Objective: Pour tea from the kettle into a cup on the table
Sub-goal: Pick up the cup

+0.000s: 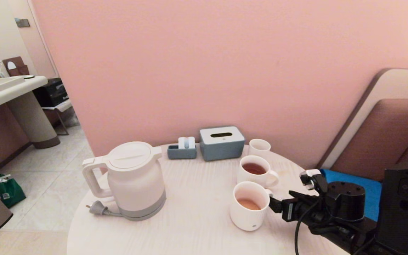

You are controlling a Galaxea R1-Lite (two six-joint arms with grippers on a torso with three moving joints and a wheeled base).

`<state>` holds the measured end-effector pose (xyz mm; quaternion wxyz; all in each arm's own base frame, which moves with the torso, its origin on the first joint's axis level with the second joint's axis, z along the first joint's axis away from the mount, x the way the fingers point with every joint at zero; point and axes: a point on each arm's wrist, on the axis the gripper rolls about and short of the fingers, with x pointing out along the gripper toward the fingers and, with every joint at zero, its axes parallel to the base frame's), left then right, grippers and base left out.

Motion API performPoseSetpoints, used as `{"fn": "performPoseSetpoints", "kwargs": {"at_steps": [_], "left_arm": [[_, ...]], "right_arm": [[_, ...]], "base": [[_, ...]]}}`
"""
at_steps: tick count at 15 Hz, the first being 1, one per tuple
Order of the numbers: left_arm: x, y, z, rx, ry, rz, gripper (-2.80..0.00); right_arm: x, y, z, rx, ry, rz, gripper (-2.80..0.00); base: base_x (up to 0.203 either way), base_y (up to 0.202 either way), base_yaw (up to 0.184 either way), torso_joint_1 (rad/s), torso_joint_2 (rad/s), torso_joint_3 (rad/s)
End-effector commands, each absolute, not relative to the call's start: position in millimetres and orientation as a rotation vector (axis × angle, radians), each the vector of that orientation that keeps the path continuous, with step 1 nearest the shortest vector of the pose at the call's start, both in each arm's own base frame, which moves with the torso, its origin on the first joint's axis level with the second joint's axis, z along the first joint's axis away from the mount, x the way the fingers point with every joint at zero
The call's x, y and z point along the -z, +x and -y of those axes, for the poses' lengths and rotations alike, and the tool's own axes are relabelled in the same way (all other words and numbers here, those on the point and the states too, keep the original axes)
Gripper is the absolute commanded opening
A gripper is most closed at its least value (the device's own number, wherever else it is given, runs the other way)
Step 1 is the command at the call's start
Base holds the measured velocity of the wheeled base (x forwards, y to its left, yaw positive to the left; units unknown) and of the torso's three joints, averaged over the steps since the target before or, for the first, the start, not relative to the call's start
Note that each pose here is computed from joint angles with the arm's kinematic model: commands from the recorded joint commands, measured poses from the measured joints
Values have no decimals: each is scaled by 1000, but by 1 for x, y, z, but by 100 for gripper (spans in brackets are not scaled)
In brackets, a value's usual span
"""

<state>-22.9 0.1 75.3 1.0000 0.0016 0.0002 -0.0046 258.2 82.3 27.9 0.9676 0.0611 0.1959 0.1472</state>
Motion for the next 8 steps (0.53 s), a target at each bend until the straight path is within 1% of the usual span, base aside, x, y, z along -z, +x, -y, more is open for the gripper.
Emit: {"fn": "performPoseSetpoints", "kwargs": {"at_steps": [1,3,4,8], "left_arm": [[-75,-23,0,9,3,-2,-280],[-75,-23,0,9,3,-2,-280],[-75,-23,0,9,3,-2,-280],[-75,-23,0,10,3,-2,-280]], "right_arm": [[-32,260,-83,-302,131,-355,0],[-31,260,-83,-302,131,-356,0],[-31,259,-83,-302,132,-357,-280],[-32,260,-83,-302,132,-354,-280]], "base": [[0,0,0,0,0,0],[0,0,0,0,0,0],[0,0,0,0,0,0],[0,0,0,0,0,0]]}}
